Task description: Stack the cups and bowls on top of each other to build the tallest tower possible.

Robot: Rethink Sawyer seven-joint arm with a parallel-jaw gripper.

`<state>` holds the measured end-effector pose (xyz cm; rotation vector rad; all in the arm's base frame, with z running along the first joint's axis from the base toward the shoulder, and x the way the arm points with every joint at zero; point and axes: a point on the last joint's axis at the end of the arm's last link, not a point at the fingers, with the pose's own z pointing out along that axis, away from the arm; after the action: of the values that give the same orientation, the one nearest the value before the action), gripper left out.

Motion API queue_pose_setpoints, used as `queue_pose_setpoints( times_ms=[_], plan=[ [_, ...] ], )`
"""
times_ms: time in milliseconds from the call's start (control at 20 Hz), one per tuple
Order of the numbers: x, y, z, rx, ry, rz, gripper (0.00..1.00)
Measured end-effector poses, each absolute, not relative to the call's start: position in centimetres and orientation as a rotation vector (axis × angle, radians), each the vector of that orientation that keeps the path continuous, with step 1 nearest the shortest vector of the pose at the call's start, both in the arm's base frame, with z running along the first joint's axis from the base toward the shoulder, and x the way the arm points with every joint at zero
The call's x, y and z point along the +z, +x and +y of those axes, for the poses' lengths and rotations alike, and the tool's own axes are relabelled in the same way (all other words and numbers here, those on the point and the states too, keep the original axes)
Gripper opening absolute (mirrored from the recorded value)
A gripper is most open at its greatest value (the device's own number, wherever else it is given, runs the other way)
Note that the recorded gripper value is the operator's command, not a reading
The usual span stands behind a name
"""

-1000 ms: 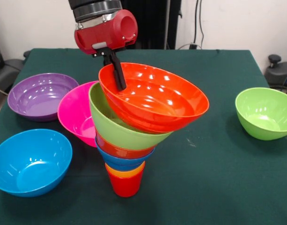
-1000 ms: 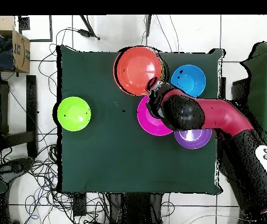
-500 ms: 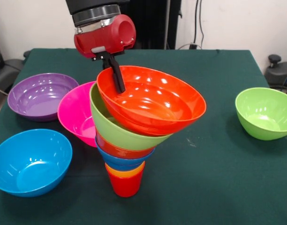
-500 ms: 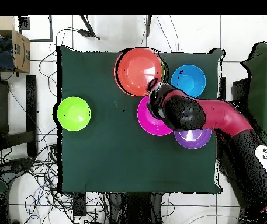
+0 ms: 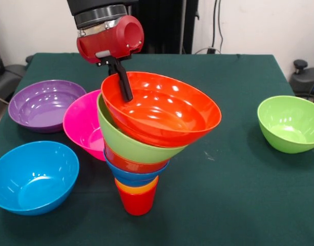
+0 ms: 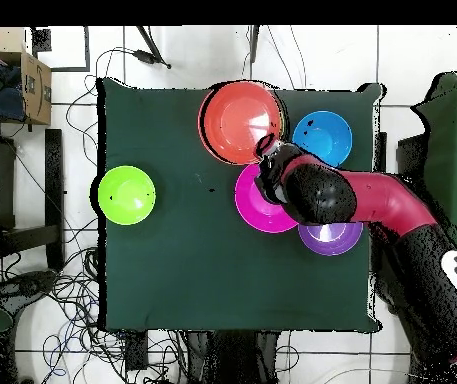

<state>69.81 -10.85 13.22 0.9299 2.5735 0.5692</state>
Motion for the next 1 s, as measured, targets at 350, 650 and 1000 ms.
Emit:
queue_pose_setpoints(
  times_ms=[350, 650, 1000],
  plan=[
    [13.45, 69.96, -10.82, 0.577, 0.927, 2.568, 0.0],
    [13.59, 70.02, -10.96, 0.581, 0.927, 2.564, 0.0],
    [13.52, 69.9, -11.57, 0.581, 0.936, 2.559, 0.0]
  ],
)
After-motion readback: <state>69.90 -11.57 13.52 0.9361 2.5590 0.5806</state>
